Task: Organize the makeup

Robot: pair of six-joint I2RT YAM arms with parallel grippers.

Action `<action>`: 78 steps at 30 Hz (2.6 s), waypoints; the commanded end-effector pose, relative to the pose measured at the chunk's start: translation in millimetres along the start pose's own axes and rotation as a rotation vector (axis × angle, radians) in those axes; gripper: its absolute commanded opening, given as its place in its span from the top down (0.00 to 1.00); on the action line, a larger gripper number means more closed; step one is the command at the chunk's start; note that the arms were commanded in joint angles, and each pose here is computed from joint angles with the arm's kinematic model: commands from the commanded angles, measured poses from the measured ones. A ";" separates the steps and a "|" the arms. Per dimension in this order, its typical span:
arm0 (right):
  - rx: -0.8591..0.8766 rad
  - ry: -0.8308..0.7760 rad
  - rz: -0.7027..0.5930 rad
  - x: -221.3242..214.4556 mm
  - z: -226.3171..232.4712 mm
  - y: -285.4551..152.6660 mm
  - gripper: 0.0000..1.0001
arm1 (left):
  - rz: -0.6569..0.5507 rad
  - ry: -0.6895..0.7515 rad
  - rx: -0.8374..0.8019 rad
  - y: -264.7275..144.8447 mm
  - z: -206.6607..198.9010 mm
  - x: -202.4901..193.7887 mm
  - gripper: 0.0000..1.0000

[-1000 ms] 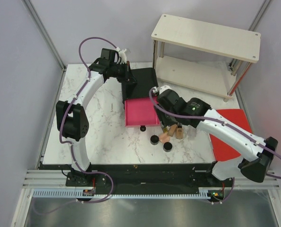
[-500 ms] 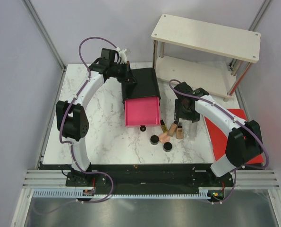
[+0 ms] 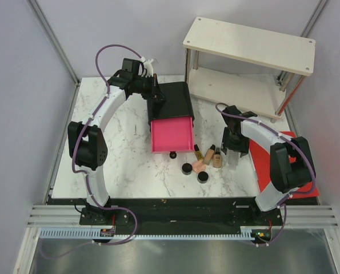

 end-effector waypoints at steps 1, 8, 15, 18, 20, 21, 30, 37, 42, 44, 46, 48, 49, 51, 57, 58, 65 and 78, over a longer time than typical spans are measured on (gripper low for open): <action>0.039 0.028 0.017 0.8 5.5 19.0 0.31 | 0.178 -0.042 0.130 16.7 36.7 -43.2 0.98; 0.061 -0.008 0.044 -2.7 8.5 37.8 0.56 | 0.183 -0.040 0.137 17.4 37.2 -42.2 0.98; 0.100 -0.071 -0.080 29.7 11.1 2.9 1.00 | 0.182 -0.041 0.141 18.9 38.8 -39.5 0.97; 0.133 -0.089 -0.195 56.3 14.0 -30.8 1.00 | 0.189 -0.050 0.140 20.7 39.5 -39.8 0.97; 0.188 -0.100 -0.294 76.3 18.4 -60.8 1.00 | 0.195 -0.054 0.133 22.8 40.1 -40.5 0.97; 0.211 -0.128 -0.333 83.8 20.5 -69.9 1.00 | 0.194 -0.050 0.132 23.3 39.6 -40.1 0.97; 0.328 -0.468 -0.664 113.2 61.7 -158.7 1.00 | 0.218 -0.060 0.135 26.5 43.2 -45.8 0.98; 0.451 -0.850 -0.892 78.4 114.2 -207.0 1.00 | 0.226 -0.064 0.142 26.3 45.0 -48.0 0.98; 0.488 -1.034 -0.979 54.4 136.7 -224.2 1.00 | 0.231 -0.067 0.144 26.8 45.7 -49.0 0.98; 0.515 -1.063 -0.977 45.8 144.6 -226.8 1.00 | 0.237 -0.069 0.144 28.3 46.2 -50.5 0.98; 0.545 -1.116 -0.972 35.4 154.6 -226.0 1.00 | 0.237 -0.072 0.145 28.3 46.0 -50.5 0.98; 0.566 -1.165 -0.953 25.2 164.0 -219.0 1.00 | 0.238 -0.071 0.142 28.2 46.6 -50.5 0.98; 0.579 -1.183 -0.941 21.4 167.4 -215.6 1.00 | 0.240 -0.073 0.143 28.7 47.1 -51.3 0.98; 0.597 -1.219 -0.911 14.8 176.2 -204.4 1.00 | 0.239 -0.069 0.141 28.5 46.1 -50.7 0.98; 0.657 -1.283 -0.803 -3.6 199.7 -178.5 1.00 | 0.243 -0.073 0.143 28.2 46.9 -51.6 0.97; 0.667 -1.291 -0.786 -5.6 201.8 -174.6 0.99 | 0.243 -0.073 0.141 28.3 46.8 -51.6 0.97; 0.618 -1.338 -0.702 -8.6 215.5 -142.1 0.89 | 0.245 -0.071 0.140 29.0 47.3 -51.8 0.97; 0.593 -1.359 -0.626 -2.8 229.7 -138.2 0.64 | 0.245 -0.079 0.145 30.1 48.1 -50.9 0.94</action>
Point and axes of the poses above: each gripper's point midway between its finger pads, its own y axis out along the fingers, its own z axis along the line the jaws close on, x = y × z, the point moved 6 cm from there along -y, back along the fingers, and after that the axes turned 1 degree about y, right-handed, at the moved point
